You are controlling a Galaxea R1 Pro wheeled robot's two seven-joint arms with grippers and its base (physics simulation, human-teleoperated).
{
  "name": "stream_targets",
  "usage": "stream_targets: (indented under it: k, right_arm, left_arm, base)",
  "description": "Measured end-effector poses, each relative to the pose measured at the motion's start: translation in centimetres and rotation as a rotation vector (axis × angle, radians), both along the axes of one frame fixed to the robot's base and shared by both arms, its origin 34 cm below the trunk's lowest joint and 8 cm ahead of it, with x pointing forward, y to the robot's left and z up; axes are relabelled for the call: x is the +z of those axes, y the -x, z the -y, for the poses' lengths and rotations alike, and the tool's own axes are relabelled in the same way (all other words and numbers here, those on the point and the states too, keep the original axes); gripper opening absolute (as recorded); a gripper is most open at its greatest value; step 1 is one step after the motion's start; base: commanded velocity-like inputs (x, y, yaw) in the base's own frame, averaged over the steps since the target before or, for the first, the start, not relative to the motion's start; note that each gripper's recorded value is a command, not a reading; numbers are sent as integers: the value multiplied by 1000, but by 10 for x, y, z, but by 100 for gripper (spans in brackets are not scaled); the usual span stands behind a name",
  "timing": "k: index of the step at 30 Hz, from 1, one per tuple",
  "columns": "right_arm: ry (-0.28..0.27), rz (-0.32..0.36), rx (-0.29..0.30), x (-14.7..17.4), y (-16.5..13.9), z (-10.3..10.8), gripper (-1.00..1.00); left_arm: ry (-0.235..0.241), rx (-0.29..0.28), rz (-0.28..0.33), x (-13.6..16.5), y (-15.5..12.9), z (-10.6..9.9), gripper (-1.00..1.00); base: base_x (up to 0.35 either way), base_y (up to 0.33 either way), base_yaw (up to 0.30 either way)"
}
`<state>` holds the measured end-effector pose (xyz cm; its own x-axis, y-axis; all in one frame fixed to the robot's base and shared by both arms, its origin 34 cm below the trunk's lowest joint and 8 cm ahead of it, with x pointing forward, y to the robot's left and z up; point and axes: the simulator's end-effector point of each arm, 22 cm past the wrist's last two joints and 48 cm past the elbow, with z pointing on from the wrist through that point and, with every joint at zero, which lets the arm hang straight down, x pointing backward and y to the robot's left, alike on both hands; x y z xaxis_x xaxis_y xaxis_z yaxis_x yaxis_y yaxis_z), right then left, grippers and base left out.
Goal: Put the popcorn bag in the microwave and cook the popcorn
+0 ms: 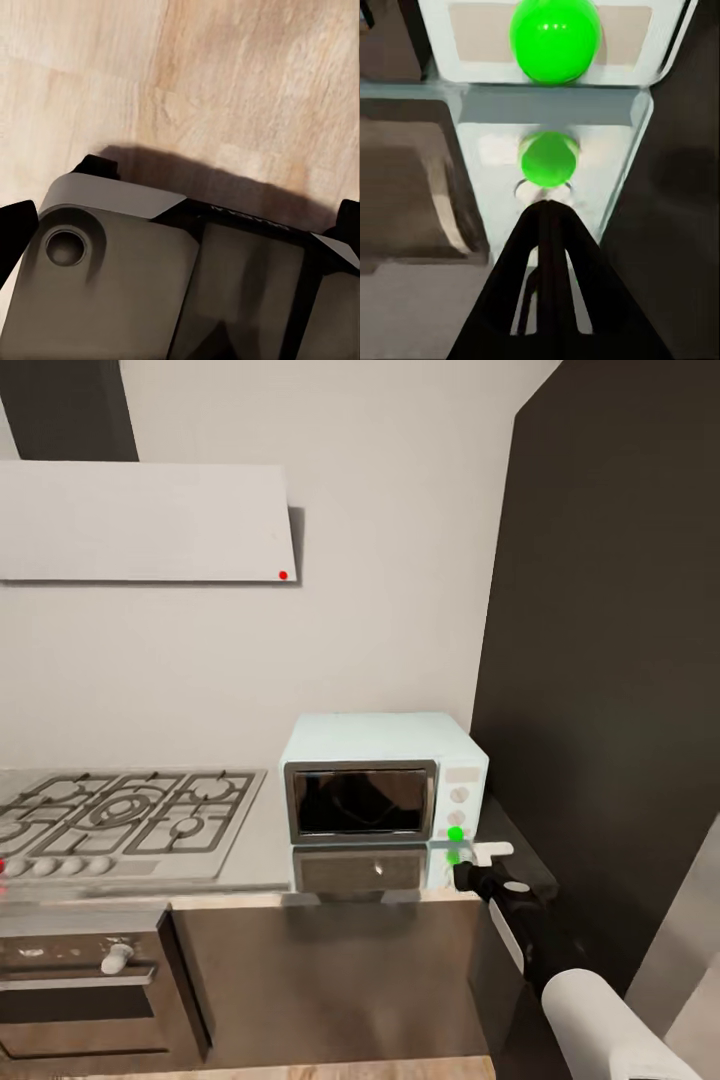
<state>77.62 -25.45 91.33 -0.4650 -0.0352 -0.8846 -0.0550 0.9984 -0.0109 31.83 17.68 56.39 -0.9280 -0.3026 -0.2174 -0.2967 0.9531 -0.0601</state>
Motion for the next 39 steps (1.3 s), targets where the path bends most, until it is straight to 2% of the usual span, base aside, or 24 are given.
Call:
stream_targets:
  k: [5,7,11,13,15,16,17,19,21,23,26,27,28,29,31,32,33,34,36,37,39]
  right_arm:
    - [2,13,1,16,-4,0,-100]
    - [1,-15,-6,27,-5,1,-100]
    - [-3,-85,-15,28,2,2,-100]
    - [-11,-119,-17,19,6,1,-100]
    - [-16,-233,-18,-32,26,0,-100]
    - [-15,-306,-18,-65,43,0,-100]
    - [-14,-349,-16,-87,55,0,-100]
    - [-10,-416,-16,-141,89,6,-100]
    - [-10,-470,-12,-180,122,8,-100]
    - [-14,-527,-7,-211,157,7,-100]
    - [-7,-556,-15,-238,193,19,-100]
    - [-1,-598,-13,-263,233,22,-100]
    - [6,-675,-9,-301,304,24,-100]
    - [10,-715,-4,-321,351,24,-100]
    - [12,-758,1,-340,407,23,-100]
    - [12,-802,3,-352,453,24,-100]
    - [13,-813,4,-357,480,24,-100]
    - [12,-811,5,-361,506,24,-100]
    - [12,-808,5,-362,523,25,-100]
    - [11,-807,5,-363,526,24,-100]
    - [10,-808,5,-363,529,24,-100]
  left_arm:
    - [0,0,0,0,0,0,100]
    - [0,0,0,0,0,0,100]
    - [0,0,0,0,0,0,100]
    - [0,-1,0,0,0,0,100]
    - [0,-1,0,0,0,0,100]
    - [1,-1,0,0,0,0,100]
    - [1,-1,0,0,0,1,100]
    - [1,-1,0,0,0,1,100]
    - [2,-1,0,0,0,1,100]
    - [1,-1,0,0,0,1,100]
    - [-1,1,-1,0,0,0,100]
    - [-1,0,-2,0,1,0,100]
    - [-1,0,-2,0,1,0,100]
    - [-1,0,-2,0,1,-1,100]
    - [-12,3,-2,-1,1,-10,100]
    - [-22,5,-4,-2,1,-19,100]
    - [-32,4,-8,-2,2,-27,100]
    - [-52,2,-12,-3,2,-44,100]
    - [-85,2,-17,-4,3,-75,100]
    - [-82,-1,-19,-5,3,-85,100]
    - [-54,-12,-22,-6,4,-86,100]
  base:
    - [-335,0,0]
    - [-335,0,0]
    - [-335,0,0]
    - [-335,0,0]
    - [-335,0,0]
    - [-335,0,0]
    - [-335,0,0]
    - [-336,0,0]
    - [-335,0,0]
    - [-332,0,0]
    - [-166,0,0]
    - [-37,0,0]
    - [-19,0,0]
    - [-10,0,0]
    - [-4,0,0]
    - [-1,0,0]
    - [0,0,0]
    - [0,0,0]
    - [0,0,0]
    - [0,0,0]
    - [0,0,0]
